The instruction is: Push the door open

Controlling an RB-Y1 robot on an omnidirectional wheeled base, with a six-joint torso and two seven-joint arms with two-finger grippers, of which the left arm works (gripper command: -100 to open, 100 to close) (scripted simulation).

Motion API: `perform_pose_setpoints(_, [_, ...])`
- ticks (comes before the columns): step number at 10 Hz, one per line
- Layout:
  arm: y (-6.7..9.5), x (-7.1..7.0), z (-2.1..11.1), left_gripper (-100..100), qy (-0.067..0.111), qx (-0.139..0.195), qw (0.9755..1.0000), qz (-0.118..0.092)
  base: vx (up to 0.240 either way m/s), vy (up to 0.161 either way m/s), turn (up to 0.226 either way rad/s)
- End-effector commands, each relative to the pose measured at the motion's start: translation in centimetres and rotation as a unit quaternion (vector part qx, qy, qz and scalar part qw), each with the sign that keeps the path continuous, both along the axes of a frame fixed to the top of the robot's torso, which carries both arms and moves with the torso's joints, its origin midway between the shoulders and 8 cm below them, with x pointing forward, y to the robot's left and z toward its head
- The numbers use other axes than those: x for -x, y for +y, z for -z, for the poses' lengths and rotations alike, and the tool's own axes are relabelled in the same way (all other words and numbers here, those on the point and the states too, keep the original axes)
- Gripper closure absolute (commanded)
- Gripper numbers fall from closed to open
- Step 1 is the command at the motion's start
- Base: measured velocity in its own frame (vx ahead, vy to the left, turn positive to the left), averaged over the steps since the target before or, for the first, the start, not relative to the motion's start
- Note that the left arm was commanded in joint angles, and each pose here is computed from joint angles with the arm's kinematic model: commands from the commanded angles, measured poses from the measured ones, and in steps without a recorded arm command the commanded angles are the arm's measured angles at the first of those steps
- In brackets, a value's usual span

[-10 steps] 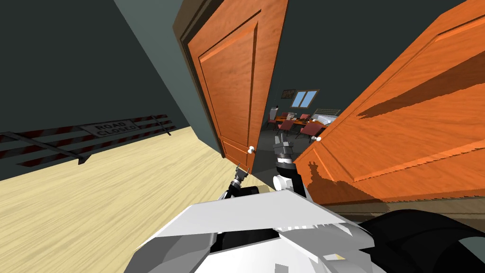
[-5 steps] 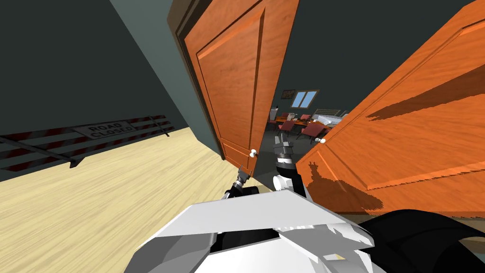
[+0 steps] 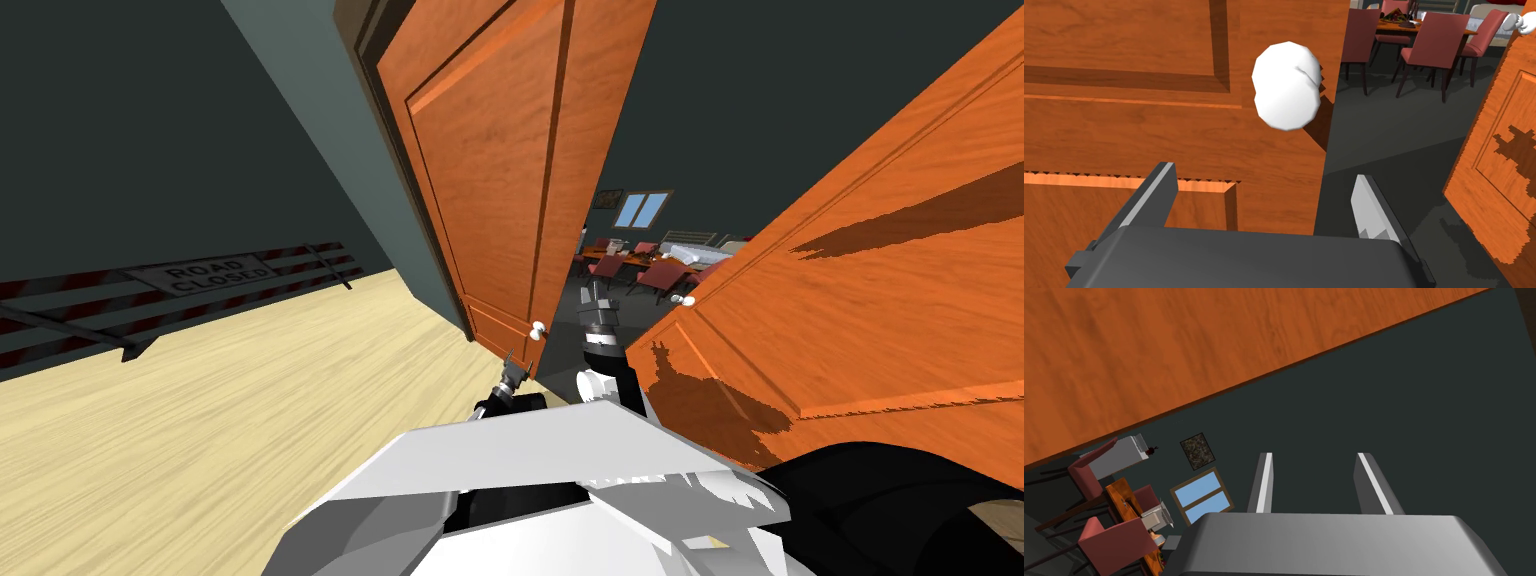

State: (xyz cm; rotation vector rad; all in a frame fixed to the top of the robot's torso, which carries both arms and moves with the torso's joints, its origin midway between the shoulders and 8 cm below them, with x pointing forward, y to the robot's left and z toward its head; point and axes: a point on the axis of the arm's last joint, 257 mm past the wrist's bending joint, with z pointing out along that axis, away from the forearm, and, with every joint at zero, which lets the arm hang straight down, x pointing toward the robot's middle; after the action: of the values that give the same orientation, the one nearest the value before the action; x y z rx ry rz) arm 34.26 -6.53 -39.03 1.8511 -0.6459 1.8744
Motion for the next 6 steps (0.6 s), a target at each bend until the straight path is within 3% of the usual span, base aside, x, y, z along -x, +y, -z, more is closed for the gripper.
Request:
perform_pose_setpoints(1, [0.93, 0.03, 0.87, -100, 0.003, -0.011, 0.9999, -0.001, 0.16, -0.138, -0.017])
perform_pose_setpoints(6, [1.0, -0.29, 0.87, -100, 0.004, -0.008, 0.9999, -0.006, 0.145, -0.126, -0.018])
